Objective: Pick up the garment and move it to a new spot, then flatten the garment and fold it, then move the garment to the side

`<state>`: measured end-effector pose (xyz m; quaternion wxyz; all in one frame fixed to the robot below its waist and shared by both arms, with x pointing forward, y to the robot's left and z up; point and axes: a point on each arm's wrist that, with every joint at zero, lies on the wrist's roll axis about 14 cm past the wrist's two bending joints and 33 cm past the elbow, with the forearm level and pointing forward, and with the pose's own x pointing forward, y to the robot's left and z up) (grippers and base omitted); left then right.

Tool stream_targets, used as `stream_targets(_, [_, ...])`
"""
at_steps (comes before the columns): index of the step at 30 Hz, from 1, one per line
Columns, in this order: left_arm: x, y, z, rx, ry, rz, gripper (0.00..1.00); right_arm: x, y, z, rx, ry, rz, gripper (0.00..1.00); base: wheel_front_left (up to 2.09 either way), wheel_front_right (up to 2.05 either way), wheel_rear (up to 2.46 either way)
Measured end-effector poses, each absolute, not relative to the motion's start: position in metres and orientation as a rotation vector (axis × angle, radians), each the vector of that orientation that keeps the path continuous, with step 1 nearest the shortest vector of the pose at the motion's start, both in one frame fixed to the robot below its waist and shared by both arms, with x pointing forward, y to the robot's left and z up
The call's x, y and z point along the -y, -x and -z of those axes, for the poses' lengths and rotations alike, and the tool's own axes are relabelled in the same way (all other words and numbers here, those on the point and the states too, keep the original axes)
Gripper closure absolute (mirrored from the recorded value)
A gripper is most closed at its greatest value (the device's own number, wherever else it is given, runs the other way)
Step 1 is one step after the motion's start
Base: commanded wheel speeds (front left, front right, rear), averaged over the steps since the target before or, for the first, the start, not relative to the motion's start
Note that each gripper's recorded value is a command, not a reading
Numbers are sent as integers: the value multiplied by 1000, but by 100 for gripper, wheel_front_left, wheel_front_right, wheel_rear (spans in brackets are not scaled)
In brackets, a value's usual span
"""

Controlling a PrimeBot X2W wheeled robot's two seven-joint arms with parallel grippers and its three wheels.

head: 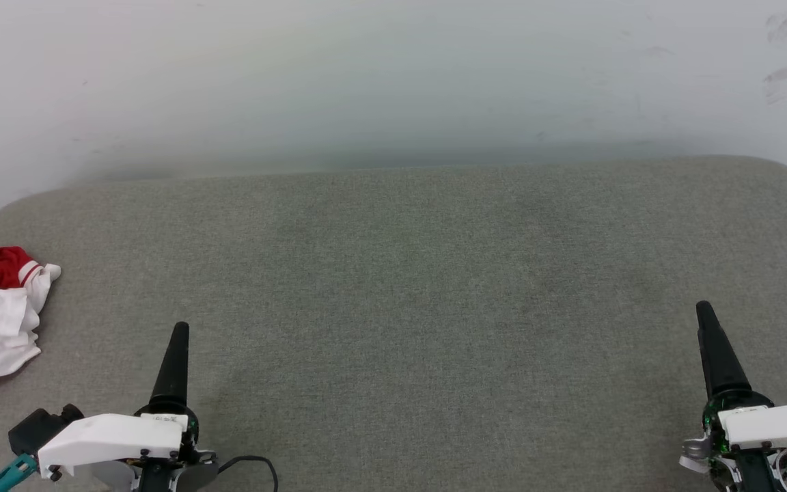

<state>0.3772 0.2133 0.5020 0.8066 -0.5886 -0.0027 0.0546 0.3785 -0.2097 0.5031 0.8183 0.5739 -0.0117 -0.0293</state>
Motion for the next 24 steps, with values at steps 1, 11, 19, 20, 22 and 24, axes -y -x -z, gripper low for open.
stream_targets(1, [-212, -377, -503, 6, 1236, -115, 0, 209, -378, -505, 29, -1200, 59, 0, 0, 0, 0])
stream_targets(11, [-209, -374, -506, -5, 995, -138, 0, 194, -378, -523, 56, -932, -9, 0, 0, 0, 0])
stream_targets(19, [-207, -371, -507, -6, 829, -156, 0, 187, -375, -526, 62, -771, -30, 0, 0, 0, 0])
stream_targets(20, [-207, -370, -507, -3, 812, -157, 0, 187, -375, -526, 64, -756, -30, 0, 0, 0, 0])
stream_targets(22, [-206, -369, -508, -3, 781, -159, 0, 186, -375, -525, 64, -723, -30, 0, 0, 0, 0])
stream_targets(24, [-206, -367, -508, -1, 752, -161, 0, 186, -374, -524, 62, -694, -29, 0, 0, 0, 0])
